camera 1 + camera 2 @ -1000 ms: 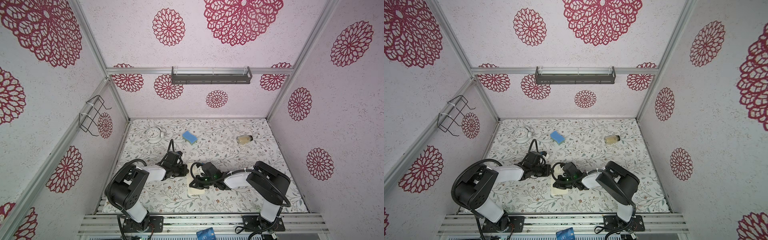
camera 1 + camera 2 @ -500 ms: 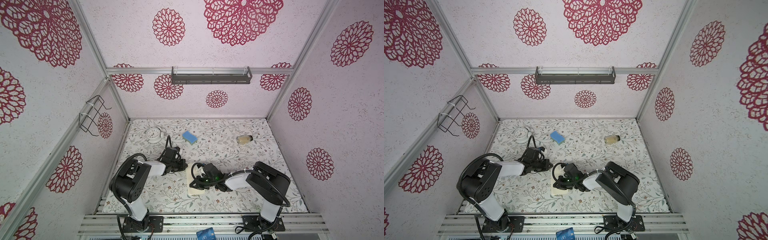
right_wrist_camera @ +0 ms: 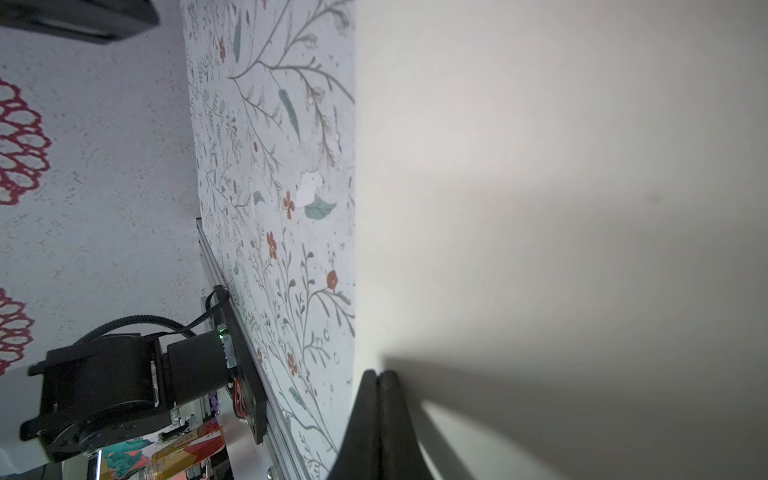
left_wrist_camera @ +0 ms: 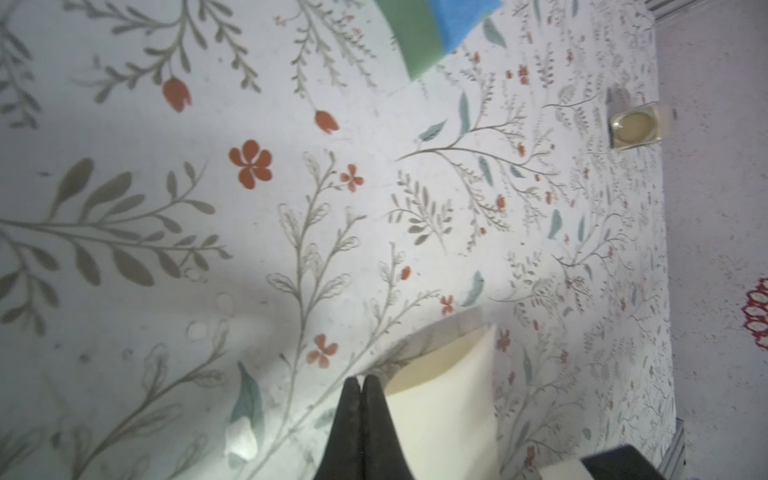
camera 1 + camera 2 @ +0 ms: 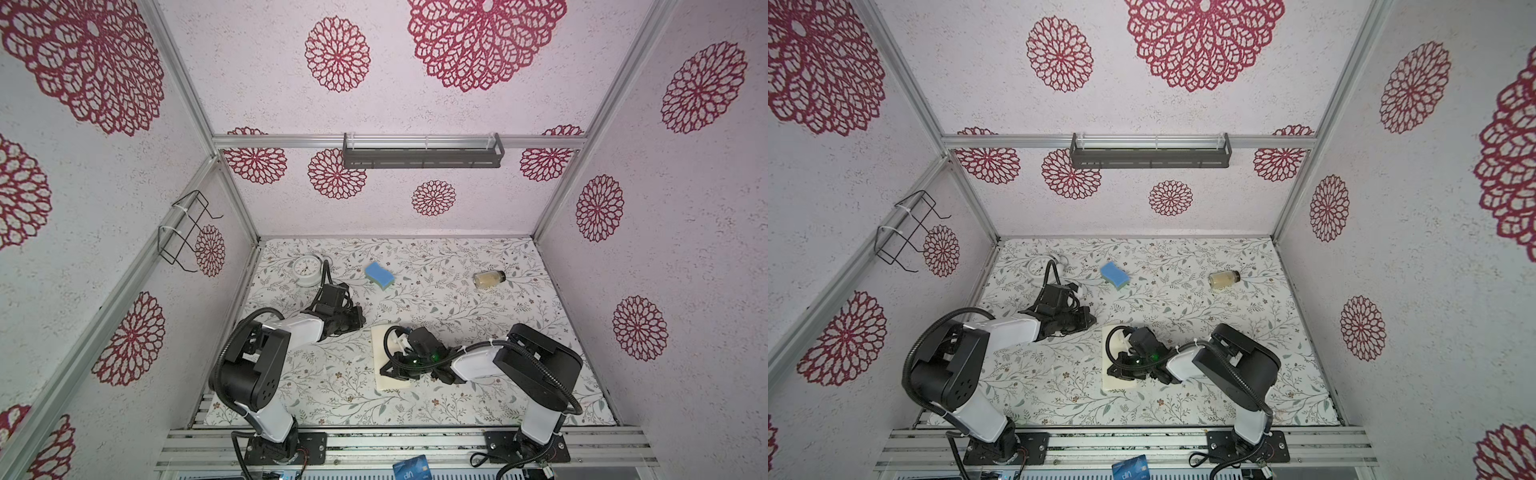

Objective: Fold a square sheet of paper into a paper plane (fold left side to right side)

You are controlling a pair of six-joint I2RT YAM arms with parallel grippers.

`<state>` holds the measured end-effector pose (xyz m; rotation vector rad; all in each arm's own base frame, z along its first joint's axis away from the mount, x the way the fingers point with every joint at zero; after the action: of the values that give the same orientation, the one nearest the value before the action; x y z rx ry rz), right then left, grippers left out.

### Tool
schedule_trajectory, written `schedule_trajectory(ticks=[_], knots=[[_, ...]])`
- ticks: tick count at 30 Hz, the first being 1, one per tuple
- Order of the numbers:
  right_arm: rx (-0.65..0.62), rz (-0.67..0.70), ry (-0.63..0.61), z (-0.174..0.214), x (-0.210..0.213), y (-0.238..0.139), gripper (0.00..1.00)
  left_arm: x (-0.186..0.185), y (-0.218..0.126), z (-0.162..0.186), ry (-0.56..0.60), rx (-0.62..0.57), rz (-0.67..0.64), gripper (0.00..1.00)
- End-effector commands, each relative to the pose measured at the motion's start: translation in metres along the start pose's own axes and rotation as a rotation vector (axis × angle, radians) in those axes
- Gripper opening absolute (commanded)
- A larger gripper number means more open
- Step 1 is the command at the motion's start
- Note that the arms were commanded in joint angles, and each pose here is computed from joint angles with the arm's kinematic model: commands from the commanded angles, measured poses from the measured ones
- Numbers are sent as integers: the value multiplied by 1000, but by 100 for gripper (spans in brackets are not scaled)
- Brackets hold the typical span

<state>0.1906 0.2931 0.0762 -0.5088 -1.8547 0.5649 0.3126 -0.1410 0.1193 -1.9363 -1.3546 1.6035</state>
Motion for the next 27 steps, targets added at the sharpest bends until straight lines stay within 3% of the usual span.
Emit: schedule_trajectory(ticks=[1,12,20,27], knots=[[133,142,37,23,-26,-4,0,-19,-16,16,12,8,49,0],[198,164,-43,12,-23,-8,0,-13,-11,75,-1,72,78,0],[188,157,-59,5,-18,-8,0,-1,8,91,-14,111,56,0],[94,91,-64,-15,2,-15,0,10,13,97,-36,115,20,0]])
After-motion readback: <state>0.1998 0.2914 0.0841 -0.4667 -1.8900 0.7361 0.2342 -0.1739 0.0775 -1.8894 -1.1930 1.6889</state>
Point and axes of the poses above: each gripper's point midway between its finger pads, its own y axis out along the fingers, its own x axis along the line the jaws close on, z = x × y, the point moved 9 cm from there along -y, back along the fingers, and after that the axes turned 9 degrees about -y, right-handed, at the moved point
